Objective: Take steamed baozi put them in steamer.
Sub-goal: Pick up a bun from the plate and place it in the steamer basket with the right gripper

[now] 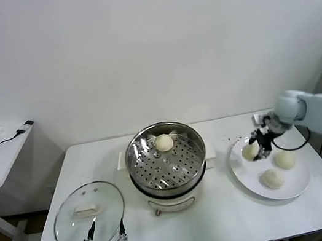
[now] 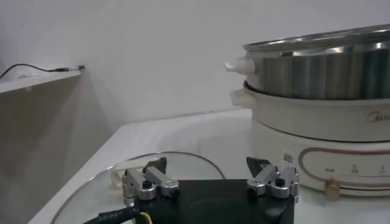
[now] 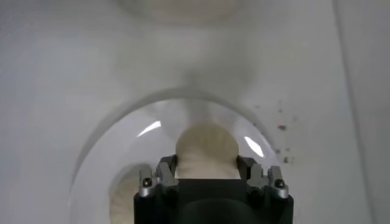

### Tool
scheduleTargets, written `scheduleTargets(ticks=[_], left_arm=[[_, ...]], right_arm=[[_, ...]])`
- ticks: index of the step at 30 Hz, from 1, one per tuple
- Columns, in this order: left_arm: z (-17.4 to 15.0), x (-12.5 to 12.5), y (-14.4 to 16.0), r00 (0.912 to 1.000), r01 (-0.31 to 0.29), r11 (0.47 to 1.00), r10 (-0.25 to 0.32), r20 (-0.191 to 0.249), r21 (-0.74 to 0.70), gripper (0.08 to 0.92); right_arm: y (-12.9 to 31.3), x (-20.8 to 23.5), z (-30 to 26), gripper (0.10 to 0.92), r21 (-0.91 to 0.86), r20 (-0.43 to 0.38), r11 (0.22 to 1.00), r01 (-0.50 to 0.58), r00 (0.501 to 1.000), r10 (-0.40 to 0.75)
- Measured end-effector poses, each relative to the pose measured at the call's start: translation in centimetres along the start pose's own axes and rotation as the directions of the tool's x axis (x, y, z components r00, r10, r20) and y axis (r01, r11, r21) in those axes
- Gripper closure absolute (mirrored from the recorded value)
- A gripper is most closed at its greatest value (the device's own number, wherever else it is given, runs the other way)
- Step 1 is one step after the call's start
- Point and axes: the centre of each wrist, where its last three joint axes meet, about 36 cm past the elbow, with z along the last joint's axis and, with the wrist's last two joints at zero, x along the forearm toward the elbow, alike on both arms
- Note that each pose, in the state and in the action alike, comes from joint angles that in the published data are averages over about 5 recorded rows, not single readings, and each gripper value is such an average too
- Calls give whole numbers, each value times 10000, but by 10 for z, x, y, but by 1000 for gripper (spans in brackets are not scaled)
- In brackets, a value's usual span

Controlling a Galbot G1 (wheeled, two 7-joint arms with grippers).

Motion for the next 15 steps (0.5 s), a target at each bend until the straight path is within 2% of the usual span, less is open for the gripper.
scheduleTargets(ticks=[8, 12, 15], left_arm=[[-7, -3, -4, 9998, -143, 9999, 143, 152, 41, 177], [-10, -3, -5, 9997, -189, 9998, 189, 179, 37, 177], [-11, -1, -4, 9997, -188, 9998, 187, 178, 22, 177]], right_arm=[[-18, 92, -86, 369, 458, 1651, 9957, -811, 9836, 725], [-9, 108, -142, 369, 790, 2335, 9942, -727, 9709, 524], [0, 106, -181, 369, 1033, 2540, 9935, -482, 9670, 205]])
